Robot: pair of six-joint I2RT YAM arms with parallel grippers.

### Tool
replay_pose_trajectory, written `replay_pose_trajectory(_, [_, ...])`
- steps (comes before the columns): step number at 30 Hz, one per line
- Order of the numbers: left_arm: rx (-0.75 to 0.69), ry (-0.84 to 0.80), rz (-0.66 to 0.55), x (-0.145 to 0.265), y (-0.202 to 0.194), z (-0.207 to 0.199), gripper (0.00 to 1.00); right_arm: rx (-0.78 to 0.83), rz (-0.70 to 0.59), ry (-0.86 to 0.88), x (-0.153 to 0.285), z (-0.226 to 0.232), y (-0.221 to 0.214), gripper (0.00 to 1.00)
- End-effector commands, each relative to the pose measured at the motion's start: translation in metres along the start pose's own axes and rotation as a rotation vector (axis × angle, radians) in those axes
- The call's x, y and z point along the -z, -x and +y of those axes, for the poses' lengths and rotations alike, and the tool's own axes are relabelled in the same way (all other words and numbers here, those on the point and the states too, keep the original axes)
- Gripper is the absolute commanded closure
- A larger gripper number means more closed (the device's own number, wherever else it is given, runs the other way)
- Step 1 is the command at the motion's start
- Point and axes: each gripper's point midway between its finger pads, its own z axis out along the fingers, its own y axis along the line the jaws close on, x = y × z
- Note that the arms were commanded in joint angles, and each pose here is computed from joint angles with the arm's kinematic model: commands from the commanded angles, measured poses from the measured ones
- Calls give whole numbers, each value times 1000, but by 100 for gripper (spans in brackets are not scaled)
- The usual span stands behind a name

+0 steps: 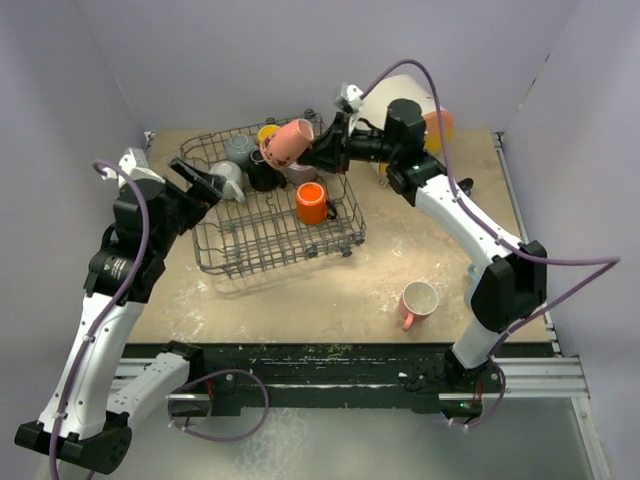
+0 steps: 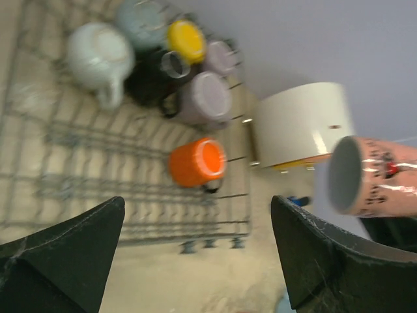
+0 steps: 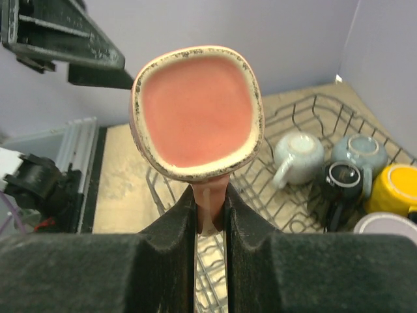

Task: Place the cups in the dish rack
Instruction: Turn the cup upside down in the dish rack.

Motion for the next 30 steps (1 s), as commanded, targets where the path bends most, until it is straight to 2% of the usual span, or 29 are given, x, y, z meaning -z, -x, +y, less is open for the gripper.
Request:
replay_pose_trajectory(1, [-72, 359, 34, 16, -19, 84, 5, 110, 101, -64, -16, -12, -13, 100])
replay_pose_trajectory(14, [-77, 508, 145, 16, -55, 126, 2, 74, 365, -274, -60, -39, -108, 100])
replay_pose_trajectory(18, [-64, 502, 139, 15, -57, 128, 1, 84, 390, -325, -69, -44, -124, 100])
replay_pose_trajectory(25, [-63, 509, 133, 16, -57, 130, 1, 27, 447, -534, -70, -71, -160, 100])
replay_pose_trajectory(30, [-60, 513, 127, 16, -57, 131, 1, 11, 465, -598, -70, -81, -176, 100])
